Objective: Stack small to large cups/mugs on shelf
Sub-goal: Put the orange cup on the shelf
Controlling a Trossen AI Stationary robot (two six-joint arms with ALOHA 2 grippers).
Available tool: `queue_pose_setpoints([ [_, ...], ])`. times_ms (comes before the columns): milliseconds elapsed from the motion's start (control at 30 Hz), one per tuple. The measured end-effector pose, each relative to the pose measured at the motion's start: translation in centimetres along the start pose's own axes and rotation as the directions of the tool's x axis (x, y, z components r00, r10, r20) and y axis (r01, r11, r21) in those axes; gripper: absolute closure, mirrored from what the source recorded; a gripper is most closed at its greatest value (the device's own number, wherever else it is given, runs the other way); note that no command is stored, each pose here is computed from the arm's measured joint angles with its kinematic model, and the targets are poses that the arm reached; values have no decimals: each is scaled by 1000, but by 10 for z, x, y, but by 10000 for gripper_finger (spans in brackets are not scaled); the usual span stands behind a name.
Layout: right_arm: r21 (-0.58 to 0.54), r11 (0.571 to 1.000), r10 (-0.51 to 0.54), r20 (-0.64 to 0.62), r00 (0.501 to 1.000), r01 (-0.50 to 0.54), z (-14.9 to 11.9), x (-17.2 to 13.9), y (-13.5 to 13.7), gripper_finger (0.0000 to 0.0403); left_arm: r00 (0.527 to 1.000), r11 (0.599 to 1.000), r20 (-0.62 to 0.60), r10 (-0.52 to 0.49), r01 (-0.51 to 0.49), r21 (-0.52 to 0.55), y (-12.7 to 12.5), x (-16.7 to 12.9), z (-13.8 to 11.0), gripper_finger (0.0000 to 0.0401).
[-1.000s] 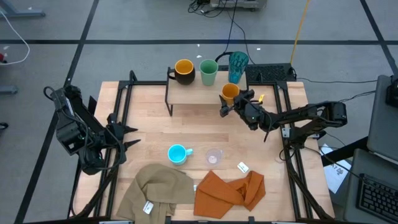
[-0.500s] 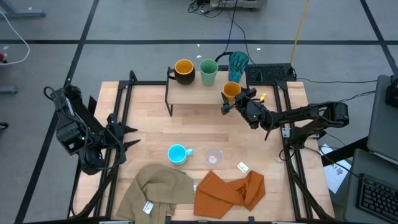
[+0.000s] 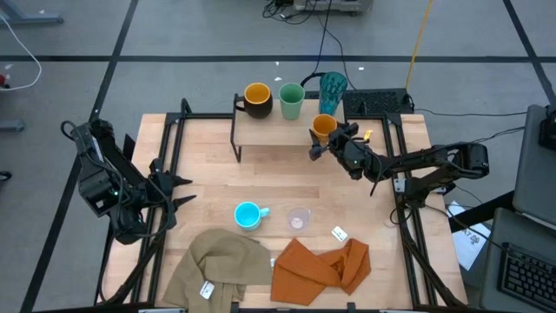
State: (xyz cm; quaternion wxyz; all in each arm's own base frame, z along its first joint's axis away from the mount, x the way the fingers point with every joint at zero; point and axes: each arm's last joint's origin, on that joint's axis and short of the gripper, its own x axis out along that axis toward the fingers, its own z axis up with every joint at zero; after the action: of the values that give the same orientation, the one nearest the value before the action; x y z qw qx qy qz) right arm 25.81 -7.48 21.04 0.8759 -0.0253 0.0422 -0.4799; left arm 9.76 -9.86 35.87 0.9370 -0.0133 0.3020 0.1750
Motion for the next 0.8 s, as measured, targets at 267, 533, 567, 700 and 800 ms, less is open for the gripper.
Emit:
queue_pose_setpoints([
  [267,-7,1000,-28,-49,998,28,-7,8,-9,46,1000,1000,-7,-3,3,-5,0,0,0,201],
  [533,20,999,-31,-53,998,32,-7,9,-10,46,1000,1000,-7,-3,3,-9,0,0,0,201],
  [567,27,999,-28,-60,998,30,-8,8,-9,46,1000,1000,-7,-3,3,-10,0,0,0,201],
  [700,46,999,-5,-73,997,9,-9,8,-8,46,1000,1000,-14,-7,6,-16,0,0,0,201],
  [800,48,999,-1,-73,997,5,-9,7,-8,46,1000,1000,-14,-7,7,-16,0,0,0,201],
])
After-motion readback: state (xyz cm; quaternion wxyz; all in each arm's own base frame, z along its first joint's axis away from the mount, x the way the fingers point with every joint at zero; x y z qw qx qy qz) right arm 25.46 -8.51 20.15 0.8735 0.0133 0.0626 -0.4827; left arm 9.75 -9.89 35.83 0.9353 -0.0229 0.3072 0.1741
